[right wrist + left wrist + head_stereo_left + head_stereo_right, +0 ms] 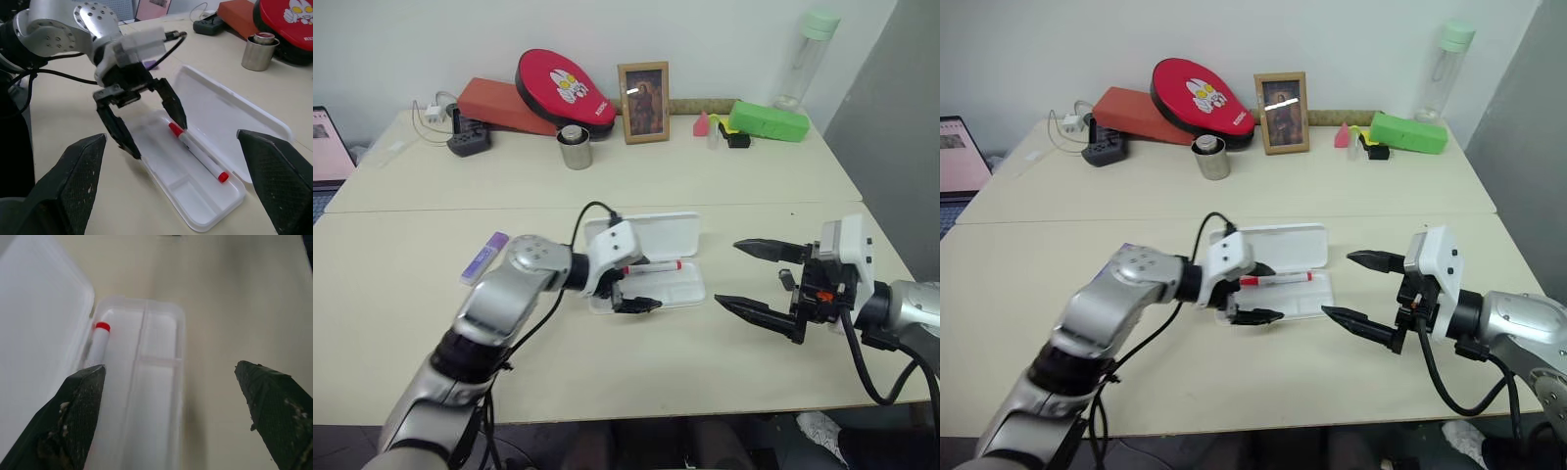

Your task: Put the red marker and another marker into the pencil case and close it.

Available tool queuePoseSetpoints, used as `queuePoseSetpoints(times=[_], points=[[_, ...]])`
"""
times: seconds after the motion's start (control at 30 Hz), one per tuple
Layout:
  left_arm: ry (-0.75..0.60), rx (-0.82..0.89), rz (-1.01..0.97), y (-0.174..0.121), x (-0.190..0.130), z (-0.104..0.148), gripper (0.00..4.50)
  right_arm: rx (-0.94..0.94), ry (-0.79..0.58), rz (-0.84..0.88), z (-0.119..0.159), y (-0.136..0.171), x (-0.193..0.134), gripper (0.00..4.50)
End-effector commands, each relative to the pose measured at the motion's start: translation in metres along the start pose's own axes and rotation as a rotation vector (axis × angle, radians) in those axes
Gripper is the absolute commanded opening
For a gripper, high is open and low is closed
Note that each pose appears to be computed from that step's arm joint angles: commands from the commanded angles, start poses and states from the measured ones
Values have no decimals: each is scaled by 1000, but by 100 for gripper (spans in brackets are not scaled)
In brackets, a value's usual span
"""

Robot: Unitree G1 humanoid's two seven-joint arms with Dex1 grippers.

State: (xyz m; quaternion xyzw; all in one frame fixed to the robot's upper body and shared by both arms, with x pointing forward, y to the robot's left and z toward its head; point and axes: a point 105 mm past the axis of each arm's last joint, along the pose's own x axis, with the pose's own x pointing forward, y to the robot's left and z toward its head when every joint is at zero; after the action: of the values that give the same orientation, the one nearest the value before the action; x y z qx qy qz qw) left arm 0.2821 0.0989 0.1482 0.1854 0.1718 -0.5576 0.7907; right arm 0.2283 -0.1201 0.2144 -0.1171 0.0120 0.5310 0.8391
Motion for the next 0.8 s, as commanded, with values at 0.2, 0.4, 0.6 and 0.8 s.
queuePoseSetpoints(times=[0.2,0.4,0.6,0.8], points=[[67,-183,456,41,-98,-47,447,-37,-69,172,16,14,21,450],[156,-190,753,91,-139,-79,447,-50,-78,218,20,13,29,450],[190,-254,864,109,-161,-104,447,-50,-70,218,19,12,29,450],[189,-309,888,118,-166,-122,447,-50,-66,211,19,11,29,450]])
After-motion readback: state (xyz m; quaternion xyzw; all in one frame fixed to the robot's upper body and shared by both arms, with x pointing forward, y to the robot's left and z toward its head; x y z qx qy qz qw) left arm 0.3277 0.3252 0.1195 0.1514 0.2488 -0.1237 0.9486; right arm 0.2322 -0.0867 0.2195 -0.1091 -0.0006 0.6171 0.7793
